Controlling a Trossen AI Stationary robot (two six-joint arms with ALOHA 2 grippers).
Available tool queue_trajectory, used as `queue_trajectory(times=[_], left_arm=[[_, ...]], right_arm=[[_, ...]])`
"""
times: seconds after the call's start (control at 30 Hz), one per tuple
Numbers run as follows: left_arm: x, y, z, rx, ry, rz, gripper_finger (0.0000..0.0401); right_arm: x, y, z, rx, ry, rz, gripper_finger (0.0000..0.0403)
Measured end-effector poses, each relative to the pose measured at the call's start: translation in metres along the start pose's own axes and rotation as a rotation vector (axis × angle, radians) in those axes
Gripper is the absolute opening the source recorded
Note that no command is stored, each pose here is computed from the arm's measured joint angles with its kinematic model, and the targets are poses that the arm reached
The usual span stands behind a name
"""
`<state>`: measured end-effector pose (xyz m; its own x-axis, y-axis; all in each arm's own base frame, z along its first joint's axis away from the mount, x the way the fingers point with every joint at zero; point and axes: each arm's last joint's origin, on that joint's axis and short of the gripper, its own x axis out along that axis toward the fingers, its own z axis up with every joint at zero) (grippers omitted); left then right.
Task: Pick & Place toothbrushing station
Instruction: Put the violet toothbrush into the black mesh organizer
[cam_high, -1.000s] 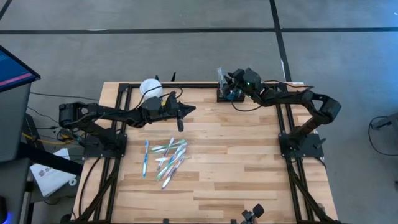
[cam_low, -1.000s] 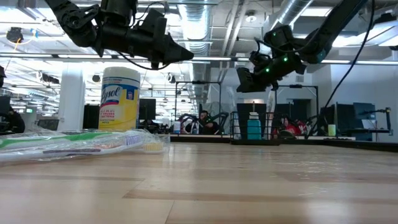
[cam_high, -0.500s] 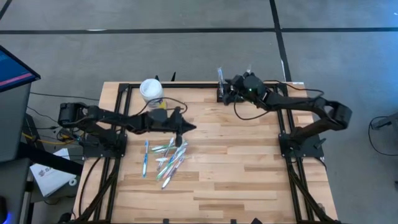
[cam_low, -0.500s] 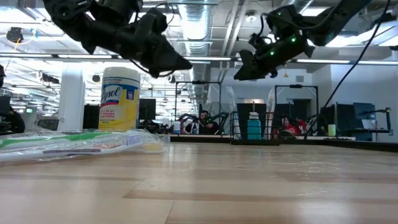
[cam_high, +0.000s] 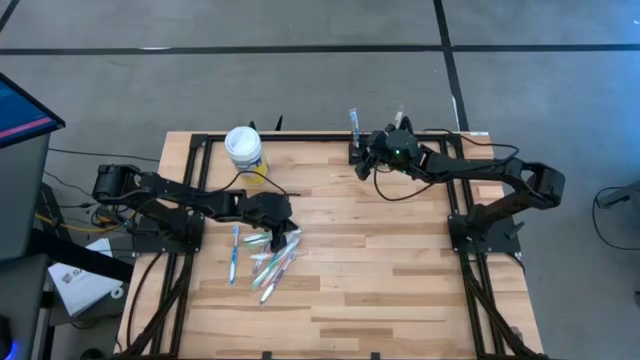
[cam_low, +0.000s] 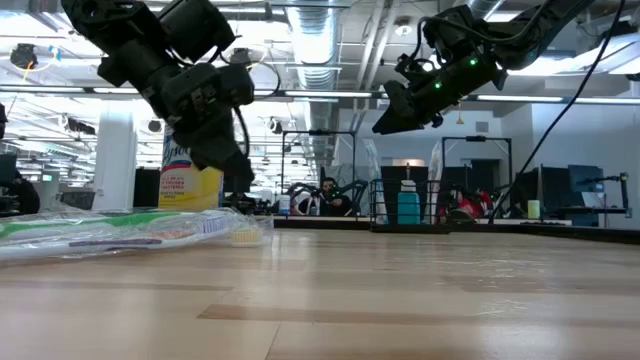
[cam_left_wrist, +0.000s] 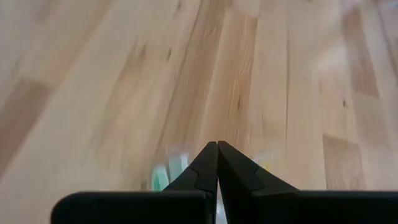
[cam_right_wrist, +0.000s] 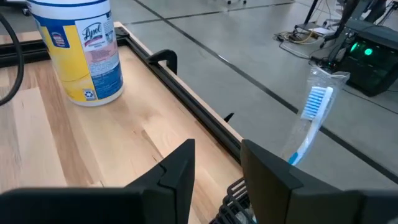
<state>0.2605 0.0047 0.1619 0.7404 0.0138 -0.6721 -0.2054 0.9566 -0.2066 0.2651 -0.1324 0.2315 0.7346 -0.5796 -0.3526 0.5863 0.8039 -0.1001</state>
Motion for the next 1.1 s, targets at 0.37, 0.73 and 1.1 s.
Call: queue_trajectory(times=[0.37,0.73,1.1], left_arm=[[-0.004,0.001,-0.015,-0.06,0.149,0.04,0.0022],[-0.04,0.005,-0.015,-0.152,0.169,0.154,0.0101],[-0.032,0.008,-0.025,-0.246,0.25,0.221,0.0102]], right_arm=[[0.0,0.001,0.0,0.024,0.004,0.004,0.012],[-0.001,0.003,-0.002,0.019,0.017,0.01,0.012],[-0.001,0.003,-0.003,0.017,0.026,0.01,0.012]])
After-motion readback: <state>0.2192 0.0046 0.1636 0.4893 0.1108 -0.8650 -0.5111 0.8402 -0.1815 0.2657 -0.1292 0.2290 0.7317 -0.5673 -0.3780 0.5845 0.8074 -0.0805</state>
